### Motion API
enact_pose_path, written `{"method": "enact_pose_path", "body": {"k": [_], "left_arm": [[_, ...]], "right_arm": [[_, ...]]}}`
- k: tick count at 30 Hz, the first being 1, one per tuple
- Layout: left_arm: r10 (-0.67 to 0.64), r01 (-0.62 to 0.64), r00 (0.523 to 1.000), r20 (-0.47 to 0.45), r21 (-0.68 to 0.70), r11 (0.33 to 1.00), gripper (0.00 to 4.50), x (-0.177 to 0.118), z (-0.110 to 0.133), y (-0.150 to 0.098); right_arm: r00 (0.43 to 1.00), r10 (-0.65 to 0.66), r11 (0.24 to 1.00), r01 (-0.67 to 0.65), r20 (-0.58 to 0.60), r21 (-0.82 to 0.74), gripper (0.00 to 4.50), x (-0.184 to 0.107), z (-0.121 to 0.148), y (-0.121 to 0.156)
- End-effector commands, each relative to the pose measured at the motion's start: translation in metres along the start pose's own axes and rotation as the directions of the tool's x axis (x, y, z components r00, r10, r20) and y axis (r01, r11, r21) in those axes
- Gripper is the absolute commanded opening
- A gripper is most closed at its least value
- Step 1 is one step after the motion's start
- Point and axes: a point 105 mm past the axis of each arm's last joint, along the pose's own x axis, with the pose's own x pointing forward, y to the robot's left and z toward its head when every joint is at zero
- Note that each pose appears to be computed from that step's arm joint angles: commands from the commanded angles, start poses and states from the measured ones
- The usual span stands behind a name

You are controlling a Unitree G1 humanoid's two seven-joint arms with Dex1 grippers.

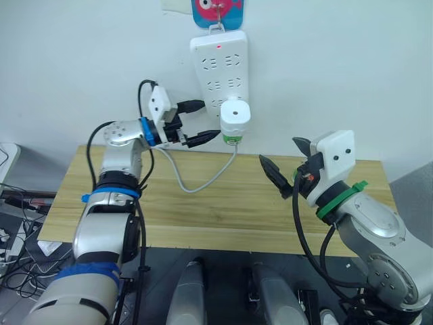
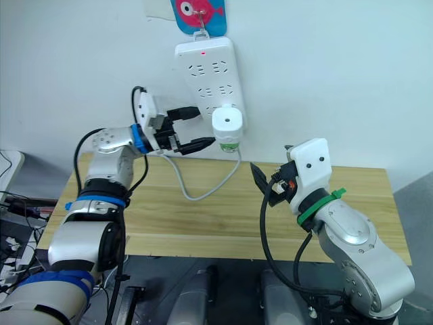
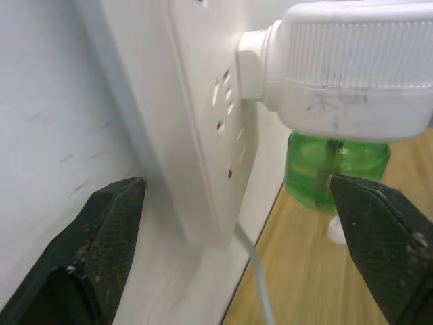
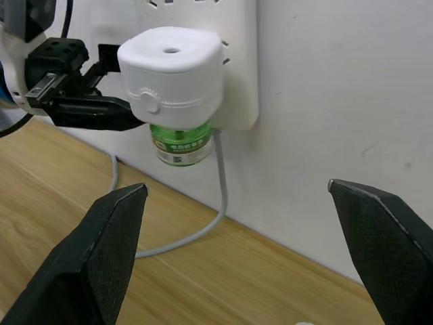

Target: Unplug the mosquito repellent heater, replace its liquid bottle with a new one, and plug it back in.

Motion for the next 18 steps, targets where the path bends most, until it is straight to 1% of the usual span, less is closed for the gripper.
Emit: {"method": "enact_pose_path", "body": {"k": [1, 2, 5, 9, 10, 12, 14, 15, 16, 18], "left_arm": [[0.022, -0.022, 0.999, 0.023, 0.009, 1.000, 4.47, -0.017, 0.011, -0.003], [0.018, -0.018, 1.000, 0.025, -0.007, 1.000, 4.47, -0.022, 0.014, -0.008], [0.002, 0.000, 1.000, 0.031, -0.049, 0.999, 4.50, -0.034, 0.024, -0.024], [0.003, 0.003, 0.999, 0.047, -0.128, 0.992, 4.50, -0.043, 0.037, -0.042], [-0.013, 0.019, 0.999, 0.045, -0.137, 0.990, 4.50, -0.046, 0.039, -0.048], [-0.038, 0.043, 0.999, 0.037, -0.140, 0.989, 4.50, -0.050, 0.040, -0.059], [-0.032, 0.037, 0.999, 0.037, -0.142, 0.989, 4.50, -0.055, 0.041, -0.065], [-0.028, 0.034, 0.998, 0.048, -0.139, 0.990, 4.50, -0.057, 0.042, -0.067], [-0.012, 0.021, 0.998, 0.066, -0.139, 0.990, 4.50, -0.056, 0.044, -0.068], [-0.001, 0.016, 0.996, 0.091, -0.154, 0.988, 4.50, -0.056, 0.045, -0.072]], "right_arm": [[0.994, 0.055, 0.998, -0.051, 0.090, -0.045, 4.50, -0.006, 0.017, 0.011], [0.992, 0.075, 0.996, -0.071, 0.096, -0.053, 4.50, -0.006, 0.018, 0.015], [0.985, 0.128, 0.991, -0.122, 0.112, -0.057, 3.89, -0.005, 0.020, 0.026], [0.976, 0.181, 0.982, -0.172, 0.124, -0.077, 2.46, 0.002, 0.020, 0.035], [0.973, 0.192, 0.980, -0.182, 0.128, -0.085, 2.11, 0.005, 0.019, 0.037], [0.968, 0.208, 0.975, -0.195, 0.138, -0.106, 1.38, 0.010, 0.020, 0.039], [0.965, 0.220, 0.971, -0.201, 0.144, -0.132, 0.66, 0.018, 0.018, 0.041], [0.964, 0.223, 0.969, -0.203, 0.145, -0.141, 0.29, 0.022, 0.016, 0.042], [0.964, 0.220, 0.970, -0.199, 0.149, -0.142, 0.02, 0.026, 0.014, 0.043], [0.964, 0.212, 0.970, -0.188, 0.162, -0.151, 0.02, 0.034, 0.010, 0.045]]}}
